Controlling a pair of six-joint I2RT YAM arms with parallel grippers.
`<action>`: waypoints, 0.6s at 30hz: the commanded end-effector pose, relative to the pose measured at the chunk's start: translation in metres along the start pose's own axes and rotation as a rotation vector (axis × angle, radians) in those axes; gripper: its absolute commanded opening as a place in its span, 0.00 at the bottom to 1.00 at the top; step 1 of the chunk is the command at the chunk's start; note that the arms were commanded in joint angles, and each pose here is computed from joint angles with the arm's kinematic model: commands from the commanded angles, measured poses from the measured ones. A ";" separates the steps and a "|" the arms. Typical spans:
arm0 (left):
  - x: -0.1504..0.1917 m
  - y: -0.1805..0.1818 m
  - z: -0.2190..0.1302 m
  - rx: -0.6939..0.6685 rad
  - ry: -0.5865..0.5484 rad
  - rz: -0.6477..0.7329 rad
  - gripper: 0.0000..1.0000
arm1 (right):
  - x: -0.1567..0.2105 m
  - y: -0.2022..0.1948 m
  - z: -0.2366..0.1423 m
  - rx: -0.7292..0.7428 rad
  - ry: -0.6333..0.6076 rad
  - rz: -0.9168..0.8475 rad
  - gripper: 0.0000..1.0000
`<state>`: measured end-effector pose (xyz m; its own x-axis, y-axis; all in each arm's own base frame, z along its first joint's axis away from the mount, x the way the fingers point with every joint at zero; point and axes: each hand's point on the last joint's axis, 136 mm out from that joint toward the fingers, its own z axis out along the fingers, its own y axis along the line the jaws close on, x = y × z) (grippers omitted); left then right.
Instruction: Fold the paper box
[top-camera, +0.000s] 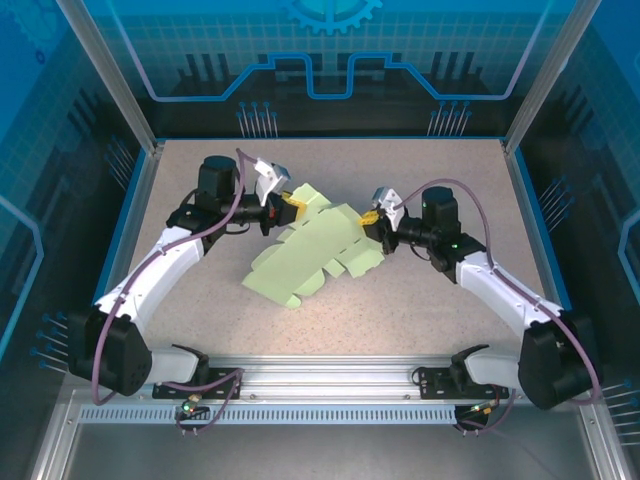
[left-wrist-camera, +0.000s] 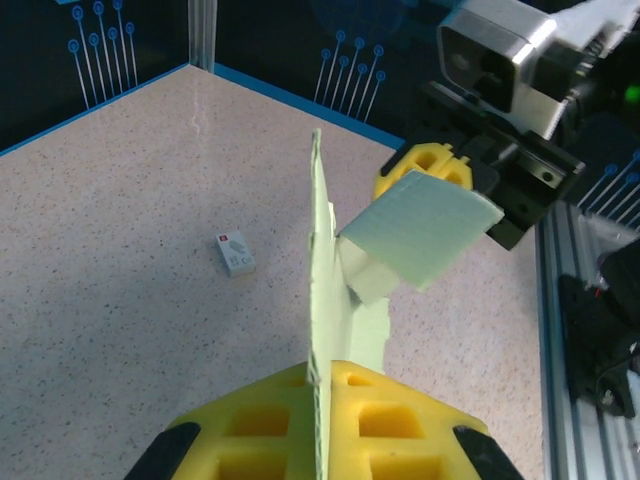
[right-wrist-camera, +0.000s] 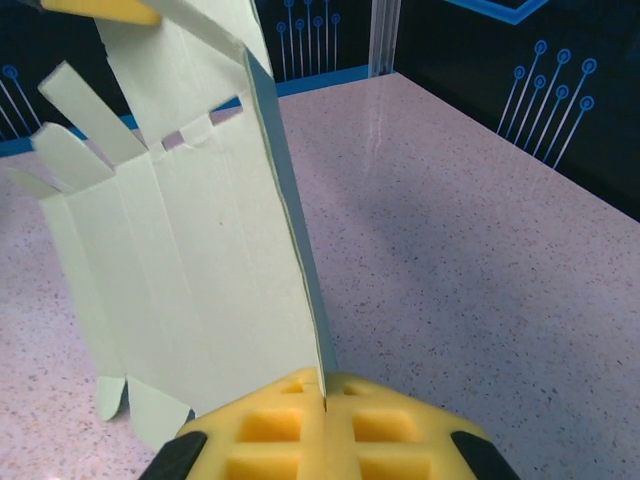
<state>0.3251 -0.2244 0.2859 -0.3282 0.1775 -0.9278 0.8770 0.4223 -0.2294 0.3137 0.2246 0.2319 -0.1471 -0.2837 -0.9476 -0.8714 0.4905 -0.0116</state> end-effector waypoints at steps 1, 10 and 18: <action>-0.017 0.002 -0.004 -0.014 -0.060 -0.075 0.00 | -0.032 0.013 -0.015 -0.036 0.002 0.041 0.06; -0.024 -0.017 -0.008 0.132 -0.131 -0.161 0.00 | -0.044 0.035 -0.036 -0.158 -0.081 0.021 0.14; -0.026 -0.023 -0.013 0.161 -0.136 -0.174 0.00 | -0.034 0.028 -0.034 -0.161 -0.102 0.016 0.19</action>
<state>0.3174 -0.2299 0.3036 -0.4653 0.0104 -0.8851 0.8394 0.3227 -0.4374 0.2812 0.2197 0.2744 -0.1295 -0.2042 -0.9703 -0.9231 0.3822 0.0427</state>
